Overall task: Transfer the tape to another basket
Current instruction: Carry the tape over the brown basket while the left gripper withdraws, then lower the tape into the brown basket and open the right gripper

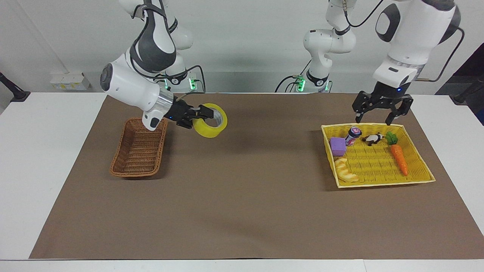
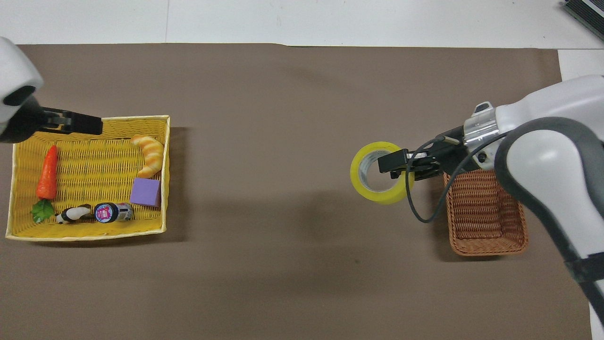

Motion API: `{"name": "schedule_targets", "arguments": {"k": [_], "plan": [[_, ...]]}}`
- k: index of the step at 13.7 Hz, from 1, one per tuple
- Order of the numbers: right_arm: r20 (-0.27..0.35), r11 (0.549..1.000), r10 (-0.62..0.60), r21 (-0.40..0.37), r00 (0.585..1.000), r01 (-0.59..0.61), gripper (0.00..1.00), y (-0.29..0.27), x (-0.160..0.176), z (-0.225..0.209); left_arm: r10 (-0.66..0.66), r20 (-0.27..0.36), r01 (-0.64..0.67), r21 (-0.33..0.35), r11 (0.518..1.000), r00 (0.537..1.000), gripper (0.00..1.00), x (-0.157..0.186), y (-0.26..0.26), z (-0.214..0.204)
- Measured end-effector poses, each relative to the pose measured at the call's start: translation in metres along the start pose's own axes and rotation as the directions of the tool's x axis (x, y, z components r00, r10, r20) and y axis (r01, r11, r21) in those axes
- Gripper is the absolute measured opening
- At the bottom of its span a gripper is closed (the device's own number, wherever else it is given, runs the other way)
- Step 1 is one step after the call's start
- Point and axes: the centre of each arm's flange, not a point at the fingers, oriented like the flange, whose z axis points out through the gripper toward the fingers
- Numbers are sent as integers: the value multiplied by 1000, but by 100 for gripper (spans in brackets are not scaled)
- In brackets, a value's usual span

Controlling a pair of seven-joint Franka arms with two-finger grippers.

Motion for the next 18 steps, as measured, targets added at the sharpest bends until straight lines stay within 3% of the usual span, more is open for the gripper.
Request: {"name": "schedule_targets", "arguments": {"k": [2,4,7,11,13,18], "plan": [[-14,999,-27,-19,1000,26,0,35,-1,-29,33,31,-33,6,999,999,100,-8,-36,-37],[-12,994,-57,-93,998,56,0,67,-4,-51,47,61,-48,3,999,997,100,-17,-55,-55],[33,977,-79,-196,996,84,0,105,-15,-77,46,81,-47,0,999,996,100,-23,-62,-60],[94,922,-106,-365,990,133,0,145,-24,-100,43,105,-42,-10,999,994,100,-38,-59,-56],[102,885,-105,-445,989,140,0,157,-25,-102,16,116,-15,-12,1000,993,100,-43,-57,-56],[94,831,-48,-548,994,92,0,192,-39,-66,-50,126,51,-7,999,991,100,-44,-54,-54]]}}
